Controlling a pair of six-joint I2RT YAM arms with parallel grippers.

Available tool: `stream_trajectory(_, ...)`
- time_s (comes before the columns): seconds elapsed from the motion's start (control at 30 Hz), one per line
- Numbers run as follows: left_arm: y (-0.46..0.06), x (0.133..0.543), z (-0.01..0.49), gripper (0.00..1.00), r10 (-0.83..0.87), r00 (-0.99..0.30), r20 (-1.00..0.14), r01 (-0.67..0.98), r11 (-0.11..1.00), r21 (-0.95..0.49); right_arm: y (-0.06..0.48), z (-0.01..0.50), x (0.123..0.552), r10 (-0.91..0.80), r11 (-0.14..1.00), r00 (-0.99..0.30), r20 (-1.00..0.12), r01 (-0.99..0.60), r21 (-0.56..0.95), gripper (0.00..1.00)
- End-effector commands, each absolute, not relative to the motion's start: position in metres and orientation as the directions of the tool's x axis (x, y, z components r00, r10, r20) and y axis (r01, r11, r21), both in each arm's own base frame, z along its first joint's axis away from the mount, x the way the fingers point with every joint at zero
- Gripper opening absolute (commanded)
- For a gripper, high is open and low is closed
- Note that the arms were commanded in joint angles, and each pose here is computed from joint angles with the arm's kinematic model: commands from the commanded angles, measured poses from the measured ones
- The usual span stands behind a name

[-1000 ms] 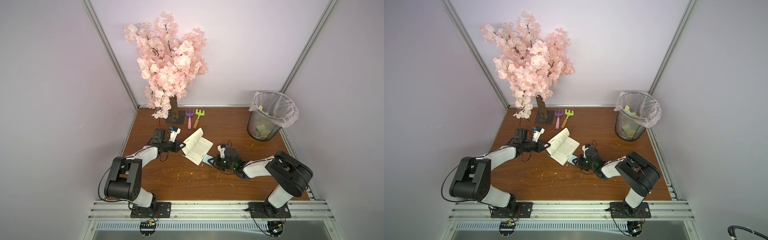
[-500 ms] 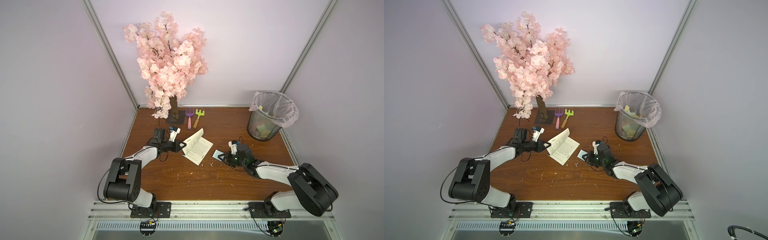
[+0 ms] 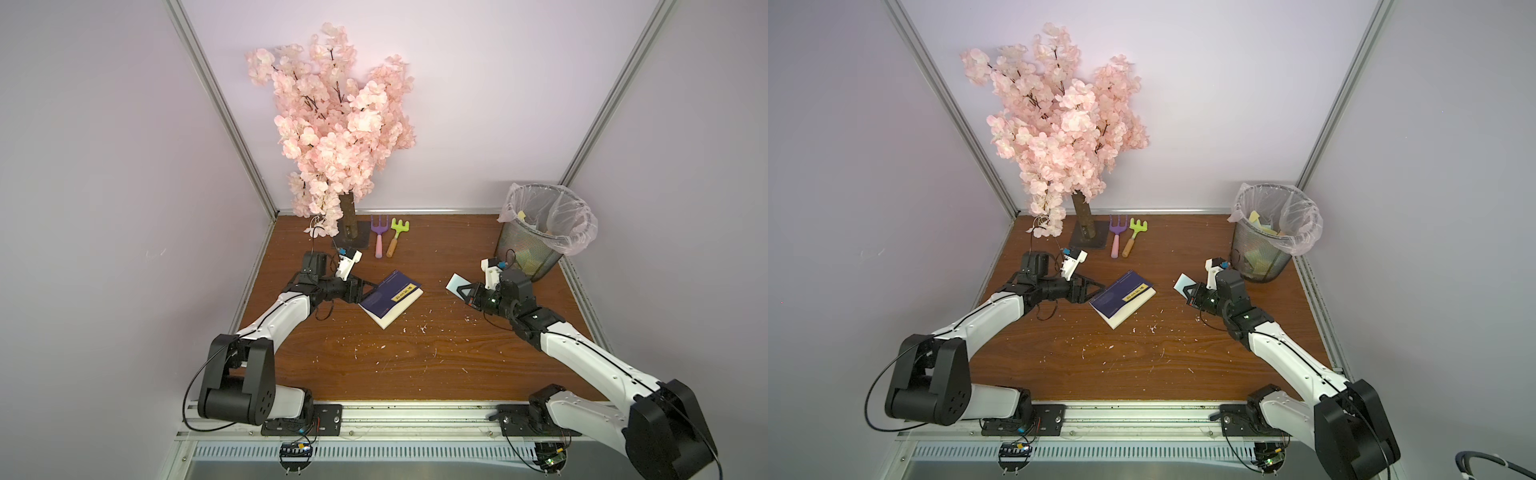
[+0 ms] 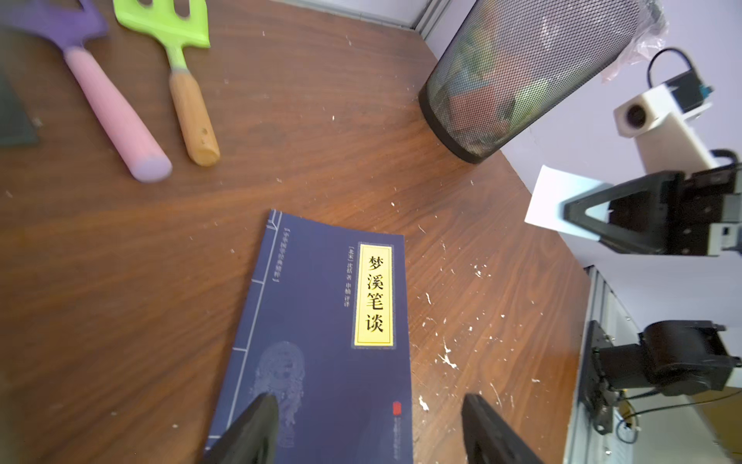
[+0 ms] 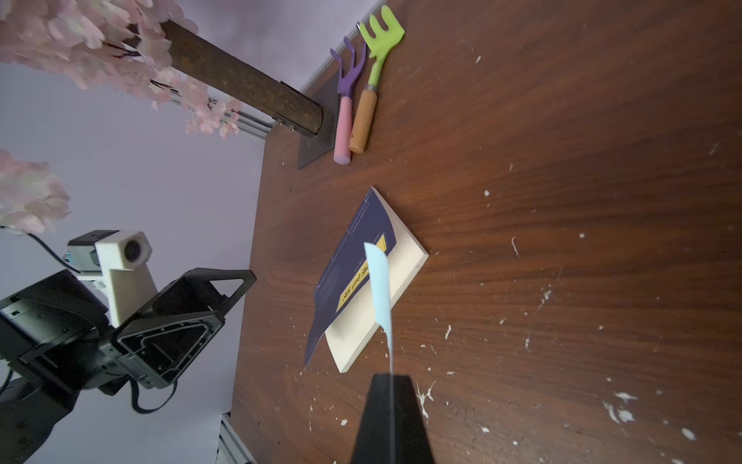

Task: Peel off the used sticky note
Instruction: Close the book at the center of the board.

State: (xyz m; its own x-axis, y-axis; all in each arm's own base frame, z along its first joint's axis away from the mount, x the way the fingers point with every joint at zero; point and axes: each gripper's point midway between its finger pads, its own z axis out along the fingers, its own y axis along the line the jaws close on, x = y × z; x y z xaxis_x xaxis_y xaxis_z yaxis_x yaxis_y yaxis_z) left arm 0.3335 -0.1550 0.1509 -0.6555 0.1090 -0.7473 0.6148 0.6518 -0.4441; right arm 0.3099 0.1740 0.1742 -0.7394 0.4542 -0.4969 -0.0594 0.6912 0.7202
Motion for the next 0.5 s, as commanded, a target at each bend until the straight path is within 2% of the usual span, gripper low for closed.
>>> stream_trajectory(0.0, -0.139, 0.344, 0.152, 0.62, 0.184, -0.611, -0.770, 0.610, 0.729, -0.310, 0.159, 0.193, 0.314, 0.440, 0.731, -0.708, -0.552, -0.075, 0.678, 0.00)
stream_trajectory(0.1, -0.122, 0.355, 0.134, 0.20, 0.227, -0.624, -0.748, 0.555, 0.802, -0.220, 0.148, 0.215, 0.320, 0.448, 0.737, -0.679, -0.582, -0.087, 0.670, 0.00)
stream_trajectory(0.13, -0.118, 0.358, 0.126, 0.11, 0.240, -0.640, -0.730, 0.535, 0.822, -0.198, 0.144, 0.226, 0.323, 0.447, 0.745, -0.664, -0.599, -0.094, 0.661, 0.00)
stream_trajectory(0.27, -0.108, 0.360, 0.088, 0.04, 0.320, -0.699, -0.639, 0.489, 0.866, -0.102, 0.123, 0.270, 0.337, 0.455, 0.767, -0.604, -0.655, -0.108, 0.633, 0.00)
stream_trajectory(0.47, -0.111, 0.347, 0.047, 0.02, 0.383, -0.752, -0.536, 0.492, 0.868, -0.070, 0.062, 0.327, 0.363, 0.546, 0.767, -0.486, -0.683, -0.039, 0.641, 0.00)
